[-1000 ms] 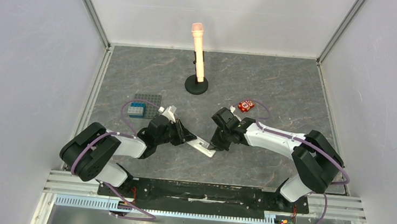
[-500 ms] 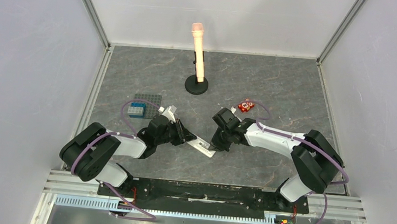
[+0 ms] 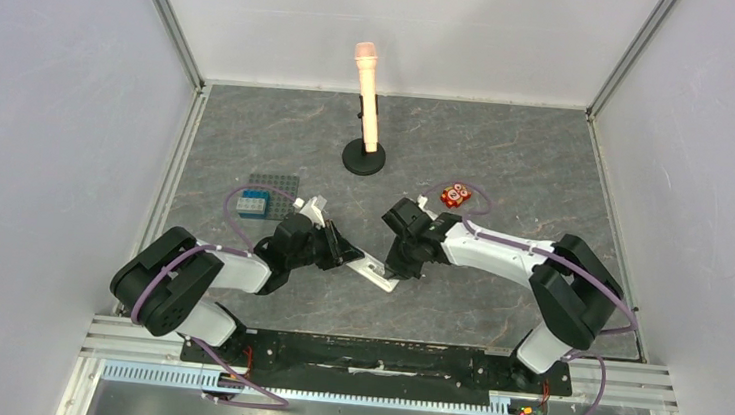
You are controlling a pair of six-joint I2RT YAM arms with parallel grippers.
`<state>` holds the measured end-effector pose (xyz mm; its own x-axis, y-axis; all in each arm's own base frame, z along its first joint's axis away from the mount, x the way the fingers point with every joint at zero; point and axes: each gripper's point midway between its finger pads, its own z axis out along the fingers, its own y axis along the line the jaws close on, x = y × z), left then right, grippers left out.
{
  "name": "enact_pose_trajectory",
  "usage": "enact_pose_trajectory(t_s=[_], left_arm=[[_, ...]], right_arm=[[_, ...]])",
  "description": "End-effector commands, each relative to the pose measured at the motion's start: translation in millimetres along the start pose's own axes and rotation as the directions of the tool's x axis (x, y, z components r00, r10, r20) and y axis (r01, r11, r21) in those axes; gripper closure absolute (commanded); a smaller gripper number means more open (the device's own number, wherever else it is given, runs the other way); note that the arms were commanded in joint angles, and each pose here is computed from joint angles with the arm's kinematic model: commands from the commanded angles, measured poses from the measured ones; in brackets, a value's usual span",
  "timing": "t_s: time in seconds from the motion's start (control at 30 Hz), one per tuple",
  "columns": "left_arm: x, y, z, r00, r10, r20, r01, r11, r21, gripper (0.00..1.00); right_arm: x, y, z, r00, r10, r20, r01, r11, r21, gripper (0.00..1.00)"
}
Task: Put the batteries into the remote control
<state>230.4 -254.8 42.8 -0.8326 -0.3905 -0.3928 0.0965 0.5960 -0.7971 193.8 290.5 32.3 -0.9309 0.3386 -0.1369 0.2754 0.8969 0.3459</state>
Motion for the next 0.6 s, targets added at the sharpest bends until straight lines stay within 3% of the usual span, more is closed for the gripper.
enact_pose_trajectory(t_s=[0.0,0.13,0.43,0.57], left_arm=[[3.1,10.7,-2.3,0.999,0.036,0.007,-0.036,0.999,-0.026,0.75],[2.4,5.1,-2.3,0.999,0.051,0.006,-0.051,0.999,0.0,0.75],[7.8,-7.7,0.0,0.997,0.081,-0.012,-0.08,0.995,0.064,0.75],[9.1,-4.6,1.4,0.997,0.078,-0.013,-0.078,0.996,0.051,0.75]], right_arm=[[3.1,-22.6,31.0,0.997,-0.069,0.022,0.065,0.988,0.14,0.89],[-3.3,-6.2,32.4,0.995,-0.091,0.028,0.087,0.989,0.119,0.83],[0.1,-25.9,51.1,0.99,-0.143,-0.007,0.141,0.967,0.214,0.88],[-10.5,-11.0,38.1,0.989,-0.143,0.046,0.133,0.976,0.172,0.86]])
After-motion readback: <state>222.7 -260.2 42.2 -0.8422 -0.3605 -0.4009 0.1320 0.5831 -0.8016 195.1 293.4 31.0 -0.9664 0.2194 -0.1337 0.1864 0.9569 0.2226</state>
